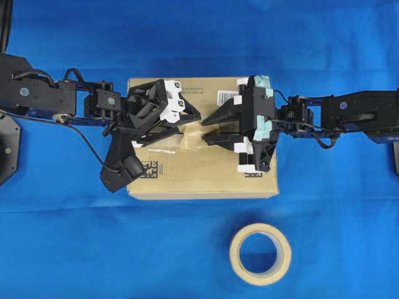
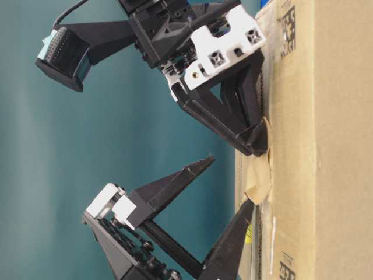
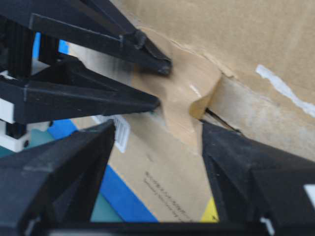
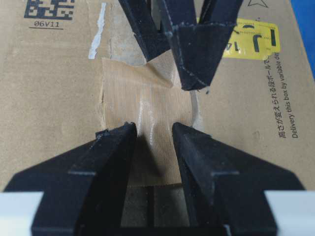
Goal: Apply tape along the seams of the closed cardboard box to seal it securely.
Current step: 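Press the tape onto the seam with the right gripper tips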
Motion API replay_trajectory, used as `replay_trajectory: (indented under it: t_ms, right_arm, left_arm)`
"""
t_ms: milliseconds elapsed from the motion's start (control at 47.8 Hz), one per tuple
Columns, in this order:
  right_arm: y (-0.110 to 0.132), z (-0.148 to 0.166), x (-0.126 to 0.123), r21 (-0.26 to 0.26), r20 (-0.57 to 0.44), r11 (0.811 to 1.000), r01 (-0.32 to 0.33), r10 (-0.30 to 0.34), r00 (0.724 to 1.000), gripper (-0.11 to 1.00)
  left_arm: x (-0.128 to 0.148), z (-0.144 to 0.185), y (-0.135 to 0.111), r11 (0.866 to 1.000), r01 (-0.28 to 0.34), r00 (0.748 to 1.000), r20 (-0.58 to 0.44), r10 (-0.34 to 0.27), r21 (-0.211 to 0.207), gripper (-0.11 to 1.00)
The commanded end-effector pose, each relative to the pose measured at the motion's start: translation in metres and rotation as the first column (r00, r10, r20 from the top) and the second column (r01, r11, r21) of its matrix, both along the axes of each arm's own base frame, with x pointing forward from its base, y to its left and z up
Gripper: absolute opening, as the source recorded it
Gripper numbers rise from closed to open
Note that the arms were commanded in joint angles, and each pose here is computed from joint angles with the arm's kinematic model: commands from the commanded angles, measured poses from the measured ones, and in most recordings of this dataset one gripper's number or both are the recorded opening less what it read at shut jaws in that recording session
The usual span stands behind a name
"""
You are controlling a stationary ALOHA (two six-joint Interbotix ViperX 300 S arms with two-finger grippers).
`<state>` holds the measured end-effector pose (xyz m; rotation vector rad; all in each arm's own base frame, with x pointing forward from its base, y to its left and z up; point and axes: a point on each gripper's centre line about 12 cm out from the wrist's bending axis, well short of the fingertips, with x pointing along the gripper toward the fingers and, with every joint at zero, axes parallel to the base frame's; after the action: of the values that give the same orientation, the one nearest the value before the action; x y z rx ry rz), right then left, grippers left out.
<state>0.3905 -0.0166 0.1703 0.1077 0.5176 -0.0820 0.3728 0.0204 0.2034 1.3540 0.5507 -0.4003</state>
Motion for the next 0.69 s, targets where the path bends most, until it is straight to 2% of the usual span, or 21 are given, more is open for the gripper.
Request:
replay_trajectory:
  t_ms: [0, 334, 669]
  right_arm:
    - [-0.0008, 0.0082, 0.0031, 0.002, 0.02, 1.0, 0.003, -0.003, 1.0, 0.47]
    - [-0.0002, 0.0077, 0.0028, 0.002, 0.018, 1.0, 0.002, -0.002, 1.0, 0.47]
    - [0.0011, 0.0072, 0.0024, 0.002, 0.017, 1.0, -0.001, 0.001, 1.0, 0.47]
  left_arm:
    - [0.006, 0.014, 0.0008, 1.0, 0.0, 1.0, 0.012, 0.0, 0.002, 0.64]
    - [0.0065, 0.0162, 0.0021, 1.0, 0.003, 0.993, -0.121, -0.003, -0.004, 0.64]
    - [0.0052, 0.0179, 0.0021, 1.0, 0.007, 0.985, -0.17, -0.007, -0.002, 0.64]
